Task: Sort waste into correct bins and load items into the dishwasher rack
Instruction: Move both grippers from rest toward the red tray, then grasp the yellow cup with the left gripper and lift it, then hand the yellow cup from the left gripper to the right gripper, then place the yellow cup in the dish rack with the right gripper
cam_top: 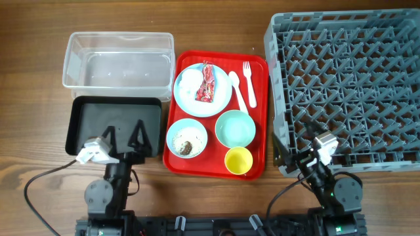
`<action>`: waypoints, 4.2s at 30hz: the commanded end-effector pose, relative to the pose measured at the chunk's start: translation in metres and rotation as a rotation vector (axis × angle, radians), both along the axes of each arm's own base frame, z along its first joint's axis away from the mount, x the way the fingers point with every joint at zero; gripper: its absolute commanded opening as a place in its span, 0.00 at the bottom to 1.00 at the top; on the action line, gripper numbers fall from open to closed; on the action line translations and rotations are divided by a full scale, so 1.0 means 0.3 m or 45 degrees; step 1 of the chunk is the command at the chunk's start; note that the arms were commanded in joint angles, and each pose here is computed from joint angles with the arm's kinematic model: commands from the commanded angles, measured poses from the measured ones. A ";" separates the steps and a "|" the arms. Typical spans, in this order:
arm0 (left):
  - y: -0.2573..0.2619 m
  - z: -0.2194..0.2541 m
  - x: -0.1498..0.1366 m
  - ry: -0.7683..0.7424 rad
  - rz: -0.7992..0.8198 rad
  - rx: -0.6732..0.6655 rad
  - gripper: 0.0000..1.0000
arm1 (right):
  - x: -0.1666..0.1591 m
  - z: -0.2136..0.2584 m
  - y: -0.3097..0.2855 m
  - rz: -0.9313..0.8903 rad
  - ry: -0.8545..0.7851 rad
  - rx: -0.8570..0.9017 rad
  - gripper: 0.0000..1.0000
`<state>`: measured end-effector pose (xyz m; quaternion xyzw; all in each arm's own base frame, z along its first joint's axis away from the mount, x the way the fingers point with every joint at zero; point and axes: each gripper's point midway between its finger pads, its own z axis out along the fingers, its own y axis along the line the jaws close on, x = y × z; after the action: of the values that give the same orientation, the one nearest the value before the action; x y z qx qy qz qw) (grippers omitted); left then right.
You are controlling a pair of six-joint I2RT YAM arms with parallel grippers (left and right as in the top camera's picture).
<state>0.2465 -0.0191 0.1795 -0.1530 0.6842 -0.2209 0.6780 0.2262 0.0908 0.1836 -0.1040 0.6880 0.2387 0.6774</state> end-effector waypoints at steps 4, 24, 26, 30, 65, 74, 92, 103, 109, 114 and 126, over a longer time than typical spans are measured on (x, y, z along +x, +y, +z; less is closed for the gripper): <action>-0.131 0.267 -0.076 -0.140 -0.299 0.069 1.00 | -0.111 0.229 0.080 0.245 0.027 0.169 1.00; -0.345 0.296 0.012 0.907 -0.751 -0.036 0.99 | 0.099 0.389 0.130 0.284 0.818 -0.017 1.00; -0.415 0.210 -0.045 1.062 -0.846 0.047 0.95 | 0.131 0.353 0.086 0.144 0.884 0.004 1.00; -0.519 0.025 -0.138 1.342 -0.910 0.343 0.92 | 0.152 0.303 0.006 -0.085 0.977 0.031 1.00; -0.638 0.463 -0.070 0.995 -1.540 -0.368 0.04 | -0.040 0.506 0.286 0.857 0.660 0.042 0.94; -0.670 0.549 -0.144 0.940 -1.823 -0.492 0.04 | -0.141 0.621 0.406 1.174 0.432 0.011 0.94; -0.696 0.549 -0.150 0.908 -1.846 -0.435 0.10 | -0.123 0.642 0.534 1.212 0.427 0.031 0.54; -0.692 0.520 -0.118 0.923 -1.757 -0.395 1.00 | 0.020 0.527 0.169 0.258 0.628 0.033 0.48; -0.690 0.509 -0.107 0.927 -1.725 -0.379 1.00 | 0.002 0.289 -0.164 -0.473 0.996 -0.025 0.42; -0.688 0.501 -0.099 0.930 -1.701 -0.368 1.00 | 0.006 0.110 -0.191 -0.612 1.347 -0.070 0.41; -0.686 0.494 -0.106 0.960 -1.696 -0.381 1.00 | 0.083 -0.235 -0.241 -0.694 1.894 -0.313 0.54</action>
<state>0.2163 -0.2246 0.3255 0.1288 0.7801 -0.6054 0.0909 0.2514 0.0199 0.1207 0.1832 0.9792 -0.0188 0.0852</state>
